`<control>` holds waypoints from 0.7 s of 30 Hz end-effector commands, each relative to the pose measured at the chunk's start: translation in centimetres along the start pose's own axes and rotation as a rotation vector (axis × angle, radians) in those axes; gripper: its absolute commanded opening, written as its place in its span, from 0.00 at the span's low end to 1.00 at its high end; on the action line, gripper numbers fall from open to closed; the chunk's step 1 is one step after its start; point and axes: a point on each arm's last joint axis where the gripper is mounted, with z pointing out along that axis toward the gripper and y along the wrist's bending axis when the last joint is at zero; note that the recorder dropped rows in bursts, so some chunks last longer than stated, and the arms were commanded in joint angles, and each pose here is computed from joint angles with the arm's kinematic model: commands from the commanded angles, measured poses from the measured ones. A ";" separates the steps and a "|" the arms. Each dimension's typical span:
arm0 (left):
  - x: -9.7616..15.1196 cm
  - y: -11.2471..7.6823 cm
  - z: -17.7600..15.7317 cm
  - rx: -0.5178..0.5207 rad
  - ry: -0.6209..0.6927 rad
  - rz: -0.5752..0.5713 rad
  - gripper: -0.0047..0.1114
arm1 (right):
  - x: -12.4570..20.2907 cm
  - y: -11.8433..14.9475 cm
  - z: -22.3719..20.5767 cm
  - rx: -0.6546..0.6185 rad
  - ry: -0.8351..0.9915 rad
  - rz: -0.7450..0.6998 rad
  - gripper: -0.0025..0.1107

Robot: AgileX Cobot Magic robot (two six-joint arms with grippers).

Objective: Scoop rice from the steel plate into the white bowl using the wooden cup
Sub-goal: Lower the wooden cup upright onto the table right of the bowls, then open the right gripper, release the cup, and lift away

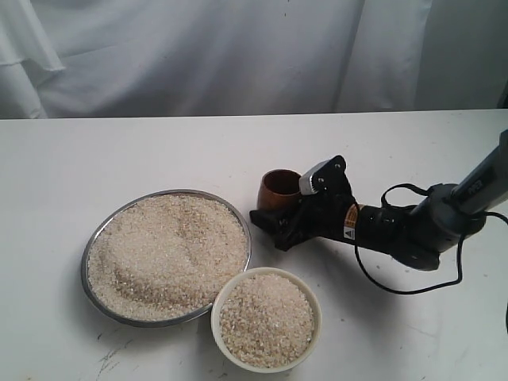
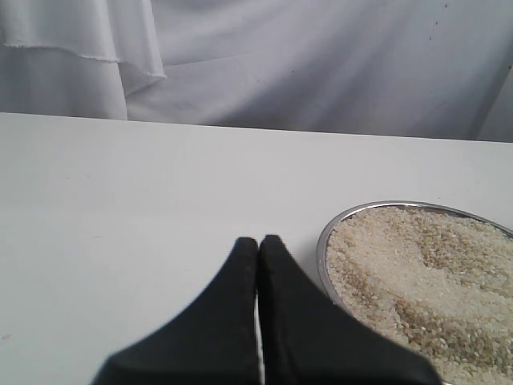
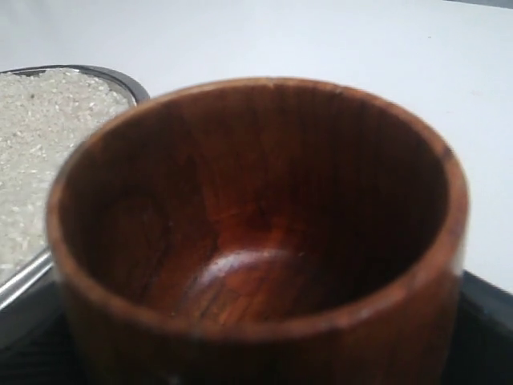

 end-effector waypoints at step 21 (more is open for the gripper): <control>0.1 0.0 0.0 0.002 -0.007 -0.004 0.04 | -12.5 0.3 -4.5 0.078 -0.177 -0.129 0.74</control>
